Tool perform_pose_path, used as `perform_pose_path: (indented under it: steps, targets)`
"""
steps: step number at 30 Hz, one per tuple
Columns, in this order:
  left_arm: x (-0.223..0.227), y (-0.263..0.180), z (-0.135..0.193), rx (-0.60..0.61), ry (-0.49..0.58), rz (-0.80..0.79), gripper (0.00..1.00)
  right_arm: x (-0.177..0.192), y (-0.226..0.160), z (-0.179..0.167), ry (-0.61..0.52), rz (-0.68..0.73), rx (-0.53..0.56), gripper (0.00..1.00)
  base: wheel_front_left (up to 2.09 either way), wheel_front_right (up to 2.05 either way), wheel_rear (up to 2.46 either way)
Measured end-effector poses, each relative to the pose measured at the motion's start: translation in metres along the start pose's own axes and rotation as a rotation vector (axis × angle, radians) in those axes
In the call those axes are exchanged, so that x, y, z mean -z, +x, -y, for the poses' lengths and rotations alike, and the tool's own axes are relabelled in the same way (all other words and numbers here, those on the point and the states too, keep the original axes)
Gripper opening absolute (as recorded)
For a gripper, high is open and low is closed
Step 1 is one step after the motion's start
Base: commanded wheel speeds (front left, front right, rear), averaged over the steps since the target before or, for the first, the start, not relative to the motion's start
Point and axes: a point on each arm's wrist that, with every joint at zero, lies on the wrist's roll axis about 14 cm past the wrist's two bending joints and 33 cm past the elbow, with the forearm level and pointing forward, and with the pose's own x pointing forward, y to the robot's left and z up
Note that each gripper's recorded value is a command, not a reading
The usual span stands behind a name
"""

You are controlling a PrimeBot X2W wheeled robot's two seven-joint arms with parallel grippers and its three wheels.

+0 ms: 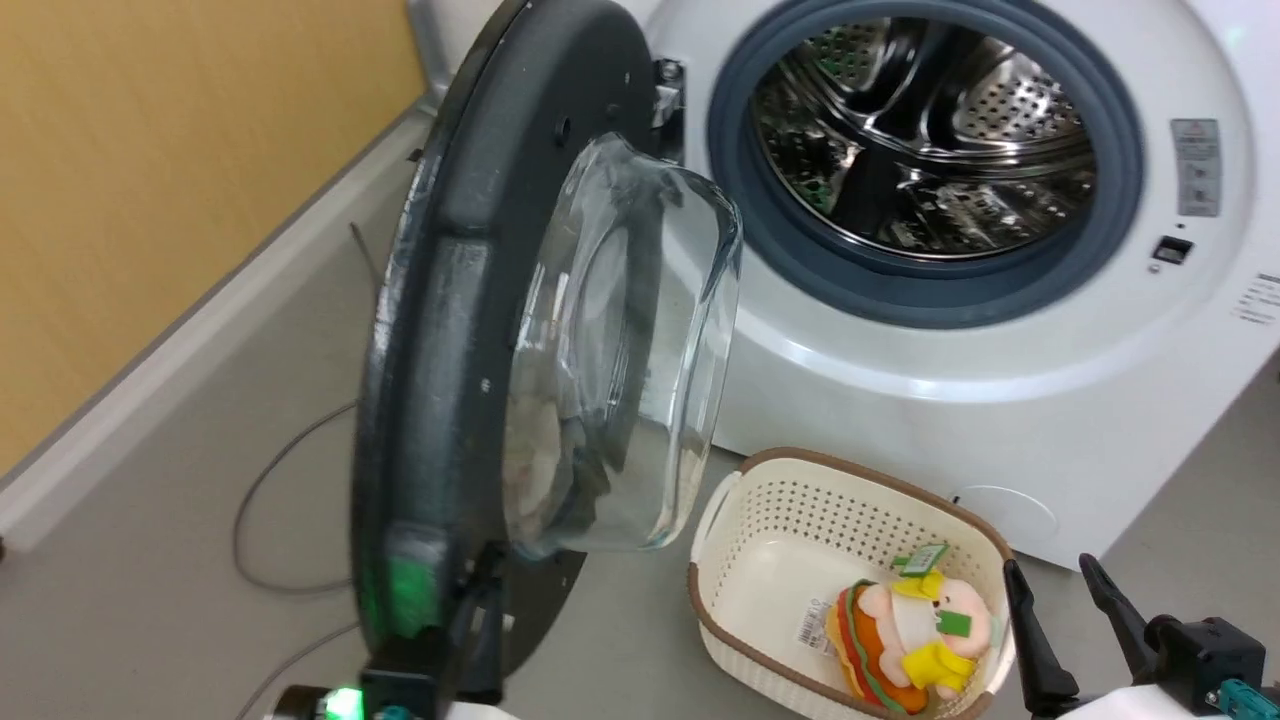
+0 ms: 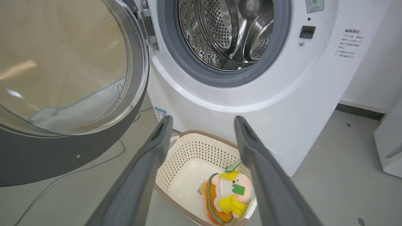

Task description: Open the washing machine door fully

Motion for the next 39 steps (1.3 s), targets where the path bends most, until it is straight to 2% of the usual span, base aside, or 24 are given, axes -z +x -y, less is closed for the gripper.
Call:
perform_pose_path:
  steps: [6,14,26,32,39]
  targets:
    - [0.004,-0.006,-0.055,-0.162,0.035,-0.007,0.0,0.002,0.007,-0.01,0.0,-0.006,-0.034,1.0,0.0,0.0,0.0]
    - [-0.004,0.005,-0.112,-0.282,0.054,0.037,0.0,0.01,0.009,-0.008,0.001,-0.044,-0.031,1.0,0.0,0.0,0.0]
    - [-0.007,0.051,-0.164,-0.357,0.053,0.036,0.0,0.022,0.015,0.007,0.007,-0.087,0.003,1.0,0.0,0.0,0.0]
    - [-0.005,0.058,-0.196,-0.421,0.069,0.01,0.0,0.019,0.017,0.009,0.01,-0.071,0.009,1.0,0.0,0.0,0.0]
    - [-0.008,0.053,-0.21,-0.469,0.066,0.024,0.0,0.008,0.015,0.011,0.003,-0.035,0.018,1.0,0.0,0.0,0.0]
